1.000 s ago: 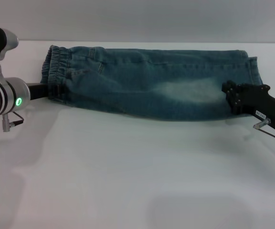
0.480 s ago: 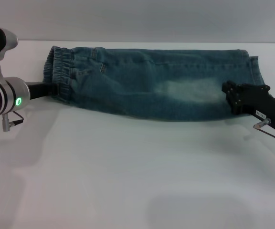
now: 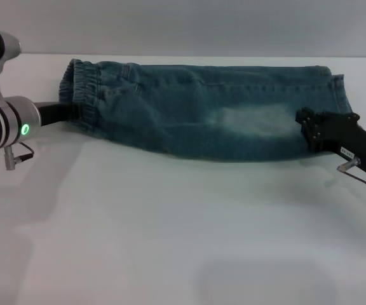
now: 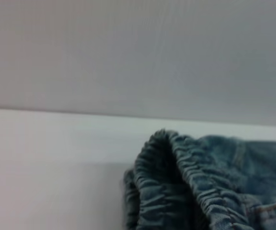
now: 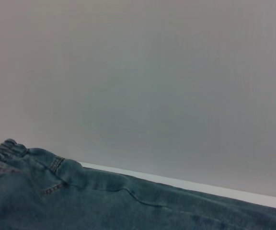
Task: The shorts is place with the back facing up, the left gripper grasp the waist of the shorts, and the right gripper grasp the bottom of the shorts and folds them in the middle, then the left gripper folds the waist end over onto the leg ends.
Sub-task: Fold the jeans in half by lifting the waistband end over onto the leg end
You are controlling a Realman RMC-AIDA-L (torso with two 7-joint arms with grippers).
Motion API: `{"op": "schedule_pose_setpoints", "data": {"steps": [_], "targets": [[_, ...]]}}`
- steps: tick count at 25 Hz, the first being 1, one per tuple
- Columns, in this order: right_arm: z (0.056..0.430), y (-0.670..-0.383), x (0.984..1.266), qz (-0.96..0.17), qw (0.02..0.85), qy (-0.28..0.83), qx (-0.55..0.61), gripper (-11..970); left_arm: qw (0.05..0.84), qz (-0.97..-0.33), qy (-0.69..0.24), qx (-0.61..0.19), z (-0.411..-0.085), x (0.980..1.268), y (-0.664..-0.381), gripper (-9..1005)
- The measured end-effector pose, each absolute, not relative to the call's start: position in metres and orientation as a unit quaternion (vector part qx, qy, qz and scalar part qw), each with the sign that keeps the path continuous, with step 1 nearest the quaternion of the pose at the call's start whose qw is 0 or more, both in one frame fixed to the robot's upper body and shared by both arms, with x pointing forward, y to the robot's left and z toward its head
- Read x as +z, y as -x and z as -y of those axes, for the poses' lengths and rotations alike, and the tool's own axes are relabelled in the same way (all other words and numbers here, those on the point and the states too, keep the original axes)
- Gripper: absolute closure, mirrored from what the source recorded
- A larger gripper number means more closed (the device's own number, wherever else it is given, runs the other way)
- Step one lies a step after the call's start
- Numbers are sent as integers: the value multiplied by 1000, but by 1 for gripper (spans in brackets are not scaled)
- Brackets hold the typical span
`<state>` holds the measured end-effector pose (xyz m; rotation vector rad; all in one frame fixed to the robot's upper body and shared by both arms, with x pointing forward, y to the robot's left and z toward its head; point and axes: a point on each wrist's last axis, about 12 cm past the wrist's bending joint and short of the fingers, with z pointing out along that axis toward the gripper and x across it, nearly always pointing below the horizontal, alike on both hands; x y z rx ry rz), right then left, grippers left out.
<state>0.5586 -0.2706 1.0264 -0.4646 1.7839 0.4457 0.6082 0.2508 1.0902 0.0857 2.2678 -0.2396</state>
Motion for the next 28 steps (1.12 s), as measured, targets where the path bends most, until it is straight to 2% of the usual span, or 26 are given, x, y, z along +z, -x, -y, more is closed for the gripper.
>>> {"op": "schedule_pose_setpoints", "data": {"steps": [2, 7, 15, 16, 28], "targets": [[270, -558, 1026, -764, 583, 198, 191, 942, 417, -903, -34, -95, -251, 1090, -608, 987], [270, -558, 1026, -765, 584, 198, 189, 951, 464, -877, -35, -118, -248, 1120, -597, 987], [268, -560, 1026, -765, 584, 192, 191, 959, 491, -857, -43, -149, -238, 1142, -579, 988], [266, -562, 1027, -764, 585, 193, 192, 960, 503, -848, -52, -159, -232, 1152, -572, 988], [249, -579, 1031, -767, 577, 197, 201, 959, 537, -815, -76, -203, -211, 1185, -549, 988]]}}
